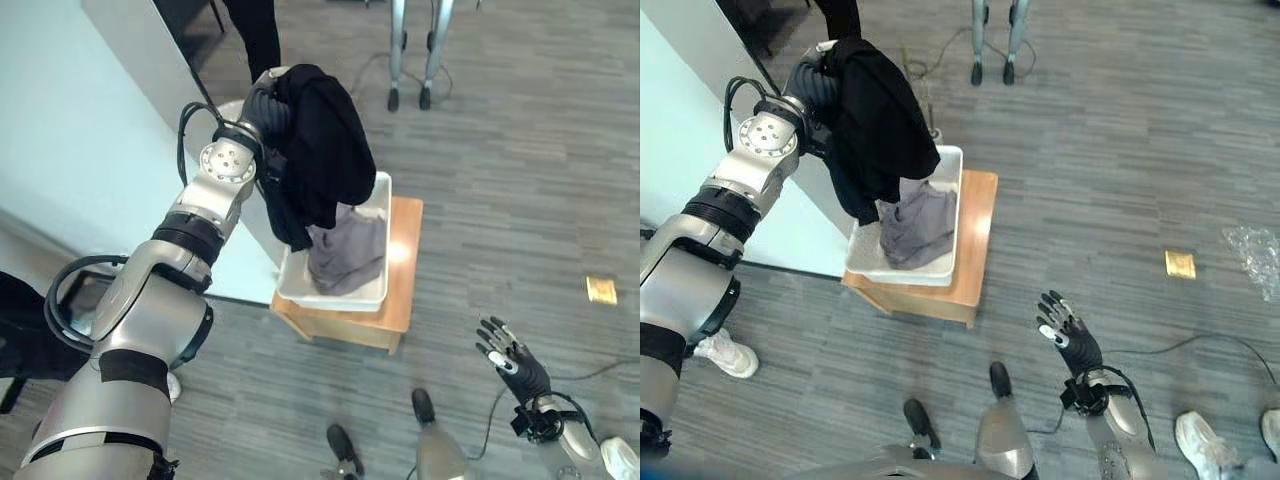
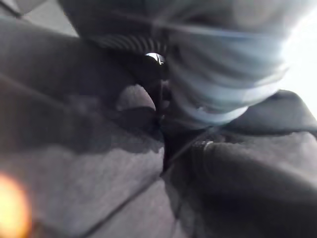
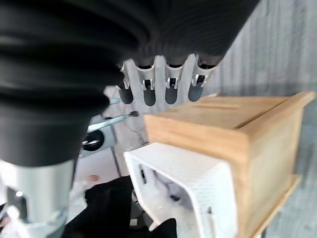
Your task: Pick up bed clothes into laundry basket.
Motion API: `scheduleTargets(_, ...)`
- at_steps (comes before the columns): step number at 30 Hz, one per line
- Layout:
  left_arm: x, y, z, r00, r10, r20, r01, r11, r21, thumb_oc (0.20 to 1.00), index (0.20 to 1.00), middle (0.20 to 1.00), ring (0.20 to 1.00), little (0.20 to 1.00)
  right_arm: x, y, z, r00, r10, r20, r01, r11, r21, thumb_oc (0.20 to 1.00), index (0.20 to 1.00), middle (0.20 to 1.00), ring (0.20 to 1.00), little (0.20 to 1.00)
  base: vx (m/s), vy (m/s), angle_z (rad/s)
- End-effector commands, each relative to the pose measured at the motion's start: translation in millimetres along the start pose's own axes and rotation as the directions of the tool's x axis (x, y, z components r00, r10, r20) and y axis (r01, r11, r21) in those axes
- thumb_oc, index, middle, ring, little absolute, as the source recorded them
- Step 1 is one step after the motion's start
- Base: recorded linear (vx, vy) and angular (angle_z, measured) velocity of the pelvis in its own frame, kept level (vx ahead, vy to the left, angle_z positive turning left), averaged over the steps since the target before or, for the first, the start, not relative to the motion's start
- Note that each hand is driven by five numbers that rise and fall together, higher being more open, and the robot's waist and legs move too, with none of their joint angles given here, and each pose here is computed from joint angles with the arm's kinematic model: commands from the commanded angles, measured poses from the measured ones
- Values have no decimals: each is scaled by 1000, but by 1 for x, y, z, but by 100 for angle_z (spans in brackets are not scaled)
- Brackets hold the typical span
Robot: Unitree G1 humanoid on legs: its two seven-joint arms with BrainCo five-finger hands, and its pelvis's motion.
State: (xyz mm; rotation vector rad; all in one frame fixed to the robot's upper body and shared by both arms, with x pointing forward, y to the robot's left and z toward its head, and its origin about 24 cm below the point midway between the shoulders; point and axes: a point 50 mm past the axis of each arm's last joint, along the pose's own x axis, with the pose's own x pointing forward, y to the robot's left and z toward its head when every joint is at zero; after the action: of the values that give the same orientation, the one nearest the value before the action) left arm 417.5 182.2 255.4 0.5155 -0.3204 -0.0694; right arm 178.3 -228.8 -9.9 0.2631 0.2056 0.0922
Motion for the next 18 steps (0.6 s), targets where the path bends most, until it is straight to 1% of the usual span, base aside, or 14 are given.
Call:
scheduleTargets(1, 10, 40, 36, 984, 154, 85, -160, 984, 73, 200, 200, 200, 200, 200, 13, 5, 34, 987, 70, 148, -63, 997, -48, 1000, 1000, 1000, 1000, 1000, -53, -12, -19)
scheduleTargets(2, 9, 41, 32, 984, 164, 69, -170, 980, 99, 200, 200, 200, 200, 200, 13, 6, 33, 986, 76, 146, -70, 996, -50, 1000, 1000, 1000, 1000, 1000, -31, -8, -17)
scheduleTargets(3, 7, 48, 23, 983, 180, 28, -182, 966, 182, 222, 222, 222, 222, 222, 13, 7, 32, 986, 84, 141, -78, 996, -48, 1000, 1000, 1000, 1000, 1000, -31, -8, -17)
scheduleTargets(4, 7, 48, 23, 983, 180, 28, -182, 966, 182, 696, 696, 696, 696, 696, 13, 7, 32, 986, 84, 141, -78, 996, -48, 1000, 1000, 1000, 1000, 1000, -27, -10, -15)
scheduleTargets(5, 5, 53, 18, 979, 206, 7, -203, 957, 205, 1000, 1000, 1000, 1000, 1000, 13, 9, 31, 986, 90, 138, -85, 995, -43, 1000, 1000, 1000, 1000, 1000, -24, -11, -14)
scheduleTargets(8, 3, 57, 14, 978, 209, -10, -198, 938, 285, 1000, 1000, 1000, 1000, 1000, 10, 9, 28, 988, 93, 127, -88, 995, -40, 1000, 1000, 1000, 1000, 1000, -15, -14, -8)
scheduleTargets(11, 4, 57, 16, 978, 208, 5, -199, 932, 304, 1000, 1000, 1000, 1000, 1000, 7, 8, 25, 989, 93, 116, -90, 995, -35, 1000, 1000, 1000, 1000, 1000, 0, 0, 0)
scheduleTargets(12, 5, 52, 19, 981, 195, 17, -191, 931, 310, 1000, 1000, 1000, 1000, 1000, 5, 6, 24, 990, 89, 110, -85, 996, -39, 1000, 1000, 1000, 1000, 1000, 0, 0, 0)
scheduleTargets(16, 8, 38, 23, 987, 153, 49, -161, 942, 293, 1000, 1000, 1000, 1000, 1000, 6, 5, 25, 990, 89, 111, -85, 996, -42, 1000, 1000, 1000, 1000, 1000, 0, -4, 1)
scheduleTargets(18, 8, 28, 25, 988, 136, 75, -150, 958, 245, 1000, 1000, 1000, 1000, 1000, 7, 5, 26, 989, 89, 115, -85, 996, -41, 1000, 1000, 1000, 1000, 1000, 12, -16, 1)
